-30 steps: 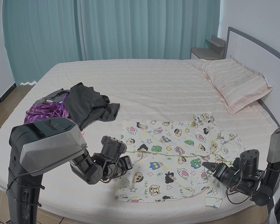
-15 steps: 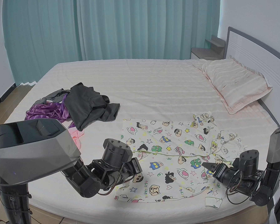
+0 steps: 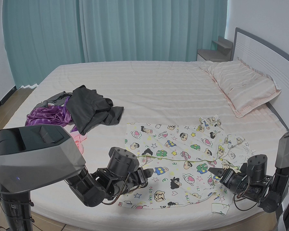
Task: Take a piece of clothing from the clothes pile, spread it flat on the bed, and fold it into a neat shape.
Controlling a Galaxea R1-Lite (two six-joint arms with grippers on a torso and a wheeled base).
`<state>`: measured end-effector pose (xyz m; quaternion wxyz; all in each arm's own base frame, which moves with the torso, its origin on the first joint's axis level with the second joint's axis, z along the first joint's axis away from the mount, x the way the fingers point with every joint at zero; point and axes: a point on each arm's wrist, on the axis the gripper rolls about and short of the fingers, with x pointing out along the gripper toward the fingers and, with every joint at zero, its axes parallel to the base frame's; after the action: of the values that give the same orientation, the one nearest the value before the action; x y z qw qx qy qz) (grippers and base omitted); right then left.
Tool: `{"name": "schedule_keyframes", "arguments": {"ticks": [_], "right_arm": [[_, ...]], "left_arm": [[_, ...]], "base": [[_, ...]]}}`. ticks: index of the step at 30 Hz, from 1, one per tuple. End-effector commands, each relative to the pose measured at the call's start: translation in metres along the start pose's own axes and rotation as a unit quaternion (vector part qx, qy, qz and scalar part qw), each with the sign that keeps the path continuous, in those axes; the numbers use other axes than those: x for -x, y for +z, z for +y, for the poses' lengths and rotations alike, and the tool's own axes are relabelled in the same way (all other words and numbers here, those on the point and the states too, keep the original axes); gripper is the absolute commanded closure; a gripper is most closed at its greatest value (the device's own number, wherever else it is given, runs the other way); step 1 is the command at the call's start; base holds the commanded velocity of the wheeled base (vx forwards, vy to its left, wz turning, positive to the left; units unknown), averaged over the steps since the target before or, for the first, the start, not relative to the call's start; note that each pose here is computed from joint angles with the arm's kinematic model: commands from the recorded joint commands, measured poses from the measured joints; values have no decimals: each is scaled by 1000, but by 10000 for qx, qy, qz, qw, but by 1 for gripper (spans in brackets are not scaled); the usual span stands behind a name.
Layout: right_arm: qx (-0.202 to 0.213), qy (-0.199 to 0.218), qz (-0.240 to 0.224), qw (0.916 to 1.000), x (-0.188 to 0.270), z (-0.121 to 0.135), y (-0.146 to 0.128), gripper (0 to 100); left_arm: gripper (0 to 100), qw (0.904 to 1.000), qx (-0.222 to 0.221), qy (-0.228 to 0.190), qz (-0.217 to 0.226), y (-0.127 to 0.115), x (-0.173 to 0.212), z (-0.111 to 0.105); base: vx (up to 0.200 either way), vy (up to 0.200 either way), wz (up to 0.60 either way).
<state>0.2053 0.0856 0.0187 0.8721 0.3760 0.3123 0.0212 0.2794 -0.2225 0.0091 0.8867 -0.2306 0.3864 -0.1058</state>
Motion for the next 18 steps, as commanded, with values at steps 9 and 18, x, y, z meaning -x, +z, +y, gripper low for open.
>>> {"name": "schedule_keyframes", "arguments": {"ticks": [9, 18], "right_arm": [[-6, 9, 12, 10000, 0, 0, 0, 0], [-6, 9, 12, 10000, 0, 0, 0, 0]], "left_arm": [[0, 9992, -218, 231, 242, -17, -25, 9], [100, 9981, -447, 327, 263, -19, -27, 11]], "base": [[0, 0, 0], [0, 0, 0]]}}
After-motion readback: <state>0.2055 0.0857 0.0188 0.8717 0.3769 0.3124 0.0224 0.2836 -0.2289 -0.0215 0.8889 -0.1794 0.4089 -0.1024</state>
